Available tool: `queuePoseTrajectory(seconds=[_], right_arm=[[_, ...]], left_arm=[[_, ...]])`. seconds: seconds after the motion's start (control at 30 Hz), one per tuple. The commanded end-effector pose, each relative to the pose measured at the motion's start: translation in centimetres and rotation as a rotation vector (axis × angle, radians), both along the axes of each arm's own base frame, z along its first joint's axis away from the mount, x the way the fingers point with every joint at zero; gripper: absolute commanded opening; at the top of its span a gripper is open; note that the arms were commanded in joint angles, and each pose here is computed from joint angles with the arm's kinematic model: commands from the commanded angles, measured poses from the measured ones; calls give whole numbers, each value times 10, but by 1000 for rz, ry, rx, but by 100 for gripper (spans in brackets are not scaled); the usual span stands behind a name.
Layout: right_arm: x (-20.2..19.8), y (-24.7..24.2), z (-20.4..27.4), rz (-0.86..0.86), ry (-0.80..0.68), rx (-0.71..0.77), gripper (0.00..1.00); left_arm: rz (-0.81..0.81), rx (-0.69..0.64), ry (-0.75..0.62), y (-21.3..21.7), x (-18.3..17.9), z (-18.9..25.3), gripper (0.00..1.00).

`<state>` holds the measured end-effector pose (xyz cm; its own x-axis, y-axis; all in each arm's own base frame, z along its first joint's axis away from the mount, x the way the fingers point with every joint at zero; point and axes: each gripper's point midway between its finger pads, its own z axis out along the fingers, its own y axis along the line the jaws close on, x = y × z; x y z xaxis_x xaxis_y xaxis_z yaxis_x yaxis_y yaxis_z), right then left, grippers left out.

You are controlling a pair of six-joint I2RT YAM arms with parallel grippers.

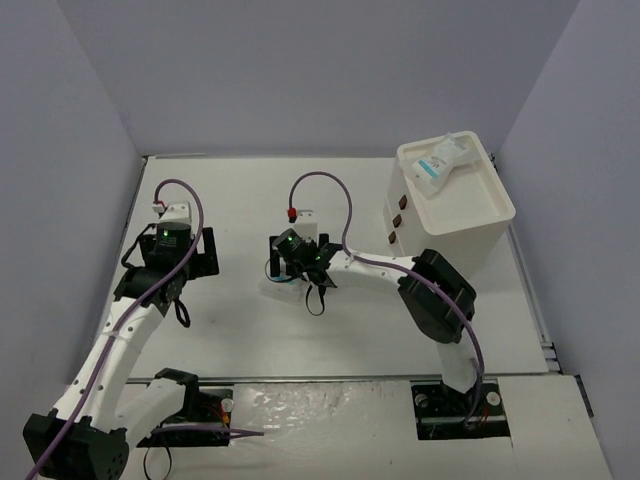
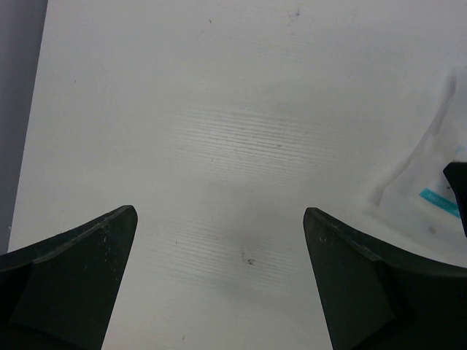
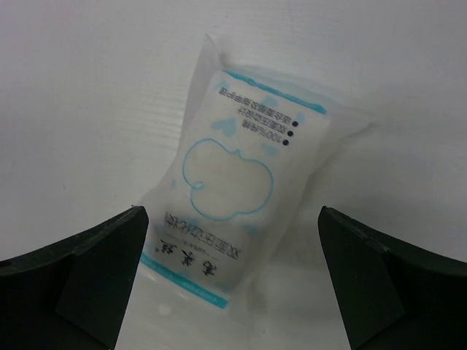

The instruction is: Organize the makeup

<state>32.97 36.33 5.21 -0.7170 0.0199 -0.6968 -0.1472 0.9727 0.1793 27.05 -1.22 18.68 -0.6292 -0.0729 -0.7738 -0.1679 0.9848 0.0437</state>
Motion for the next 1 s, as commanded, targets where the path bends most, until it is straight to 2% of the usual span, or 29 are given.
queuePoseTrajectory(seconds=[0.0,0.13,0.27,0.4,0.53,0.57,0.73,0.9,0.97], right_arm=[[36,22,18,-112,-102,80,100],[38,30,5,-104,-82,75,98],[38,29,-5,-106,-74,59,87],[36,23,4,-103,-91,50,64],[38,16,51,-84,-168,63,39],[37,14,64,-81,-188,68,37],[38,-15,153,-93,-313,105,34],[54,-99,238,-230,-415,126,39],[62,-151,262,-326,-456,119,39]], left_arm=[[-4,26,-67,3,11,17,97],[-5,28,-54,3,12,16,97],[-5,25,-55,3,12,16,97],[-2,23,-65,4,11,18,97],[-3,23,-63,4,11,18,97],[-4,23,-62,4,11,17,97],[-7,21,-64,4,10,18,97],[-12,14,-60,2,10,17,97],[-17,12,-59,1,10,17,97]])
